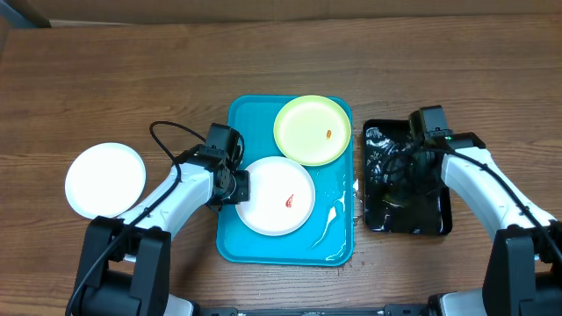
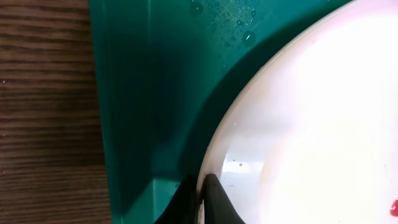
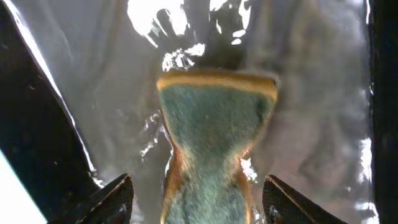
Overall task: Clean dirty plates on tray and stack at the side
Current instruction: 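Grasp the sponge in the black tray with the right gripper, then scrub the cream plate with the sponge in the right gripper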
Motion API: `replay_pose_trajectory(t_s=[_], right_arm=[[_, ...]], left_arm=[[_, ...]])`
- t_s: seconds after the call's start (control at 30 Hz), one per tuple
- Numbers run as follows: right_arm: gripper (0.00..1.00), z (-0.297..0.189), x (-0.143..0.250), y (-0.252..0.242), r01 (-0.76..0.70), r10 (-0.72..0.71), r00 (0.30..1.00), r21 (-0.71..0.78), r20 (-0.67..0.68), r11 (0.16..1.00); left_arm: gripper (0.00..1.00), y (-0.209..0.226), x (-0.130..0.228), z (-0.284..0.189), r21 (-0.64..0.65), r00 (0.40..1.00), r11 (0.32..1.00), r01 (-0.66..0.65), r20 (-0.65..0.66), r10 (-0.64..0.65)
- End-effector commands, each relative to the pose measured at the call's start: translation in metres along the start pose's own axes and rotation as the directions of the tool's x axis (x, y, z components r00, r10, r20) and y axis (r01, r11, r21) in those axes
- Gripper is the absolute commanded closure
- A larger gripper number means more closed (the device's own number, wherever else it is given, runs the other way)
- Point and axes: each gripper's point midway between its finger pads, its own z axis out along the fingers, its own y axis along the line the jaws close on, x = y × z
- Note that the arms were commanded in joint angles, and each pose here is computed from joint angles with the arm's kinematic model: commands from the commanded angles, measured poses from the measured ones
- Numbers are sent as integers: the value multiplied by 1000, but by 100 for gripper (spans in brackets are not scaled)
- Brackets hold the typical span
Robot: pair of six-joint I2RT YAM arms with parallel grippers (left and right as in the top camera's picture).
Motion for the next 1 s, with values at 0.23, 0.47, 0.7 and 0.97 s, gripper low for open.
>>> replay_pose_trajectory(t_s=[0.23,0.47,0.7,0.97], right_arm=[[93,27,14,-3,-50,52,996,21,-74,999],[96,-14,-5,8,-11,11,998,11,-55,1000],[96,-90,-5,71,169,-173,985,-245,5,955],[96,-86,85,215,417,-409,907,-362,103,833]], left_arm=[[96,6,16,15,-23,998,1000,7,-64,-9],[96,6,16,15,-23,998,1000,7,-64,-9],[96,6,16,15,-23,998,1000,8,-64,-10],[96,6,15,15,-21,998,1000,7,-58,-9]])
